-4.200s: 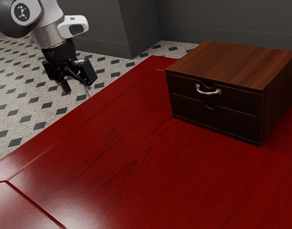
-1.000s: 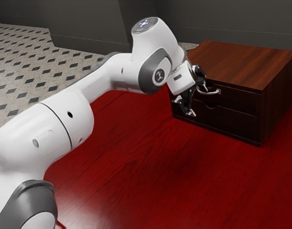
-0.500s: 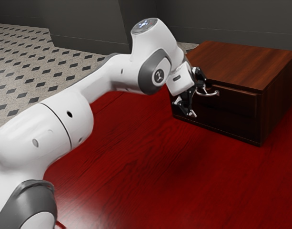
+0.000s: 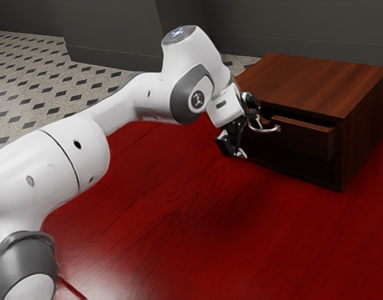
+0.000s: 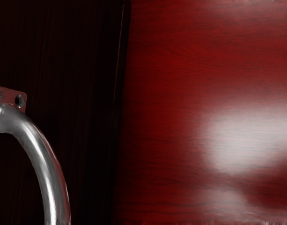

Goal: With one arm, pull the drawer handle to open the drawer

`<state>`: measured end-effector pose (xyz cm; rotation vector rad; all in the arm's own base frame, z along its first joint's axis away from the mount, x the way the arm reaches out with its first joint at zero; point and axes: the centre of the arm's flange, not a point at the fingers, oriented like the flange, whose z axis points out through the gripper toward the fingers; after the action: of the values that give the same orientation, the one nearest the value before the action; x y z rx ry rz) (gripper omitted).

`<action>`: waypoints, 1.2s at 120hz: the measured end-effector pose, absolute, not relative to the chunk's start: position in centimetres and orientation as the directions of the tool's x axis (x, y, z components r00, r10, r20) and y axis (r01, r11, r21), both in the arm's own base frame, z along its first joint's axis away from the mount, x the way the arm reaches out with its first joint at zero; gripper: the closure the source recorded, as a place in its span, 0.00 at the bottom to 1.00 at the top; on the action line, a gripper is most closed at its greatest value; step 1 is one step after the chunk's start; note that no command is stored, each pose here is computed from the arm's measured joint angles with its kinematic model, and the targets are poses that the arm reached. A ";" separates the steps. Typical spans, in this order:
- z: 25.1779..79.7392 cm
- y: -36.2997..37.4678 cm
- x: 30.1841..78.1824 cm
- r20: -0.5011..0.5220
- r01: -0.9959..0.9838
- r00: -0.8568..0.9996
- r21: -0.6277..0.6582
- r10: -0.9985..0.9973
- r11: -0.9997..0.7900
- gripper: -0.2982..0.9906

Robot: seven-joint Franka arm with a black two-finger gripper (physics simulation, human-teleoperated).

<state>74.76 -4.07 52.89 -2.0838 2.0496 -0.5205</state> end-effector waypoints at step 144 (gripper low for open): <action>53.8 -3.5 65.7 0.171 -0.941 0.020 -0.329 -0.985 -0.076 0.24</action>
<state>65.69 -3.51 53.84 -2.1518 2.0471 -0.5394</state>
